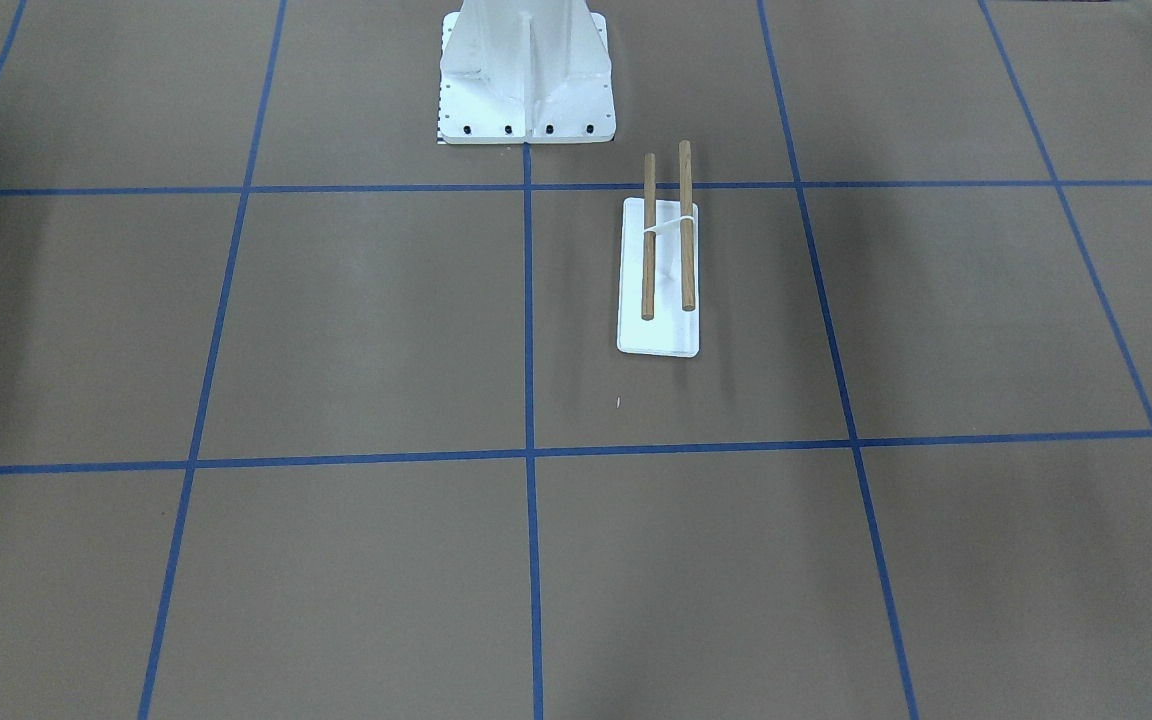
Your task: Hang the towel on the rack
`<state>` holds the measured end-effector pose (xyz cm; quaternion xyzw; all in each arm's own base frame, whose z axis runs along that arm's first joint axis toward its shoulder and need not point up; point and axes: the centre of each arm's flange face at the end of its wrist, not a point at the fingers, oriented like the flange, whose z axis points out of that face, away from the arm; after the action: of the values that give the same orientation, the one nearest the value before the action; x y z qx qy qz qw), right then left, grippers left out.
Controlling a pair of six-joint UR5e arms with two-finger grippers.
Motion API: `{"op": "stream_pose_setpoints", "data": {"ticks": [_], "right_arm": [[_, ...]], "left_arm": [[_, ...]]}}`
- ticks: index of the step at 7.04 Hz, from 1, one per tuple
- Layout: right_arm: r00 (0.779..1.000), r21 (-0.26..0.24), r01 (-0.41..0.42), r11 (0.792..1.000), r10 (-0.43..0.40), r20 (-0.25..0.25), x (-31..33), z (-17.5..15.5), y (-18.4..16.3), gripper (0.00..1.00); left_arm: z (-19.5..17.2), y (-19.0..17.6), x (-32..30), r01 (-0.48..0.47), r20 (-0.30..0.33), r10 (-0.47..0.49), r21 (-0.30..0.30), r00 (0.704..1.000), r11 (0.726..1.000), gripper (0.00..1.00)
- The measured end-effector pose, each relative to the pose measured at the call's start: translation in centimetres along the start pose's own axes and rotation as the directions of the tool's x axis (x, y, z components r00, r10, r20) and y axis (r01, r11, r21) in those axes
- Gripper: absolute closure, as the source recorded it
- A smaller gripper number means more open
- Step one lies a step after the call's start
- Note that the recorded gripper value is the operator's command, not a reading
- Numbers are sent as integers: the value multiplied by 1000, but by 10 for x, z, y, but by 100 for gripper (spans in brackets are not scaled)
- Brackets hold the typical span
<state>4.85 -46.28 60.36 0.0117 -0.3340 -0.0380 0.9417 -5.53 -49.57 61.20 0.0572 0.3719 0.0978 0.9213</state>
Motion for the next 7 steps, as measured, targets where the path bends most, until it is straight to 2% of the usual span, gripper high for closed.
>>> {"op": "stream_pose_setpoints", "data": {"ticks": [4, 5, 7], "right_arm": [[1000, 15, 12, 1000, -12, -2, -6, -7, -2, 0], [1000, 33, 27, 999, -27, -2, -13, -16, -3, 0], [996, 99, 85, 991, -84, -10, -39, -48, -6, 0]], "left_arm": [[-3, 2, 5, -27, 5, 27, 21, 1000, 999, 2], [-10, -3, 11, -48, 11, 48, 42, 999, 998, 1], [-26, -18, 25, -132, 32, 129, 132, 991, 982, 1]]}}
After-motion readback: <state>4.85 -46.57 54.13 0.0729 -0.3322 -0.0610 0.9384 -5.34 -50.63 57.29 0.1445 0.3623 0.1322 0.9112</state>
